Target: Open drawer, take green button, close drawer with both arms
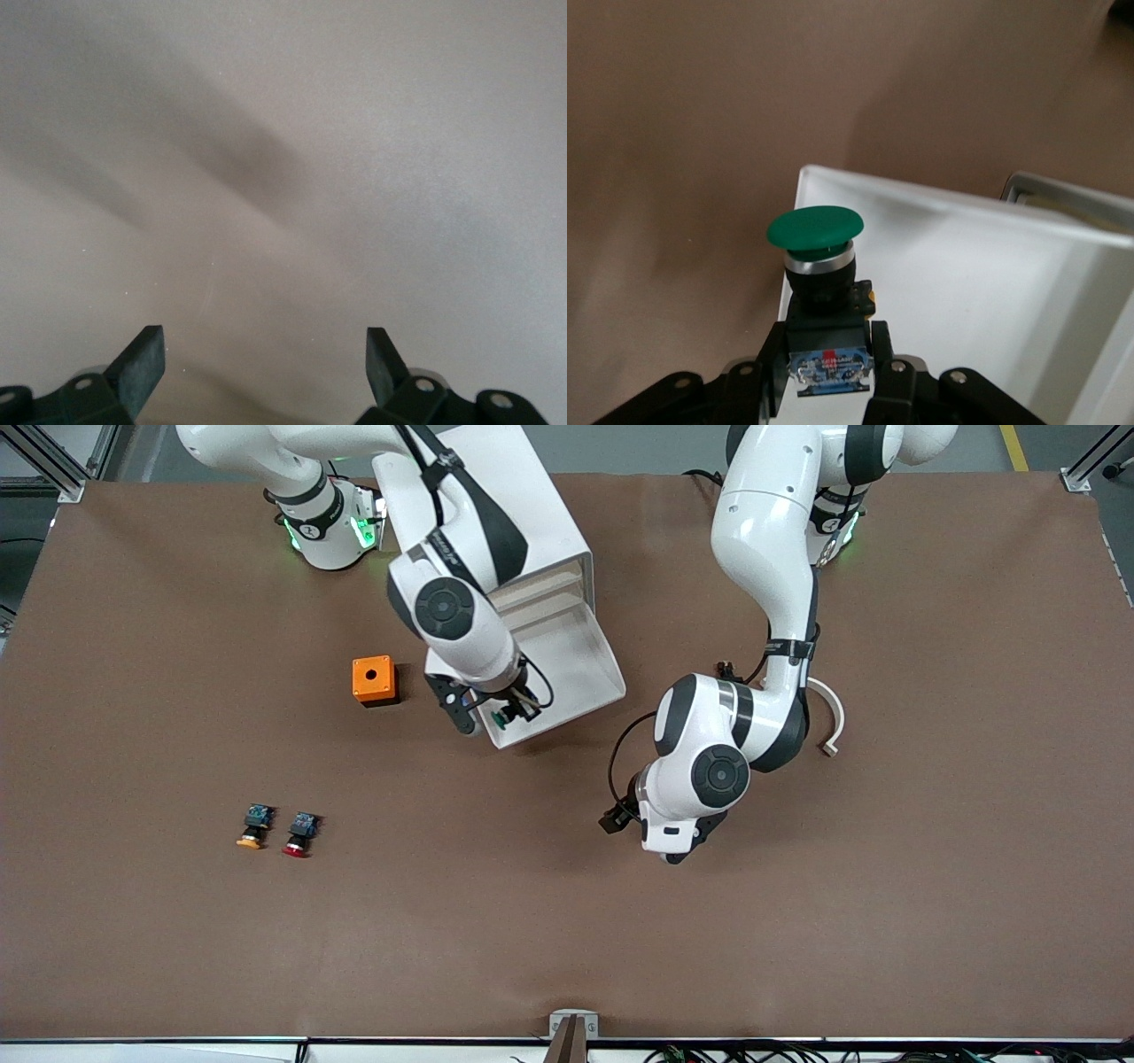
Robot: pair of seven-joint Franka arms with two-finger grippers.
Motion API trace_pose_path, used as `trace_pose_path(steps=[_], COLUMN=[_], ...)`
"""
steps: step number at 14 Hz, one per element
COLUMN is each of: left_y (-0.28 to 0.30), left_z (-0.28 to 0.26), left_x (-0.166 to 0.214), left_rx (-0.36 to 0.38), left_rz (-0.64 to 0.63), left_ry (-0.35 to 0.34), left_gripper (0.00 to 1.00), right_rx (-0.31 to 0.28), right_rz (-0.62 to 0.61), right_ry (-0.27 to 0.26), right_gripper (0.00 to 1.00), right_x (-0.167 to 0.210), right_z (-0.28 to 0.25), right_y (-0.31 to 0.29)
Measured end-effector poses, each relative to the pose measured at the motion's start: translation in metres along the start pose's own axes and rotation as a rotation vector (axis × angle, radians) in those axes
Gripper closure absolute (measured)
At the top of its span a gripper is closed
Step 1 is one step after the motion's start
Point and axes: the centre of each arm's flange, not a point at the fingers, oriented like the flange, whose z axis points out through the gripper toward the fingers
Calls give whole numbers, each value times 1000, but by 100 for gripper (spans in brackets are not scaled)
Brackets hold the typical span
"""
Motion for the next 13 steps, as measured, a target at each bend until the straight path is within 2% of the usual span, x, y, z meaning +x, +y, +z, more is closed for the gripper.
trace_pose_path(steps=[3,7,13], left_y=[9,15,18], left_z=[4,22,51], left_x=[-23,-60,-121], left_rx=[4,53,119], left_rz=[51,133,244], left_ry=[46,115,170], left_gripper=[0,0,0], right_rx=[12,2,-30], right_rz=[-130,-345,-624], right_ry=[4,70,70], right_gripper=[59,59,59], right_x=[51,139,272], right_z=[-30,-50,-20], right_y=[1,11,38])
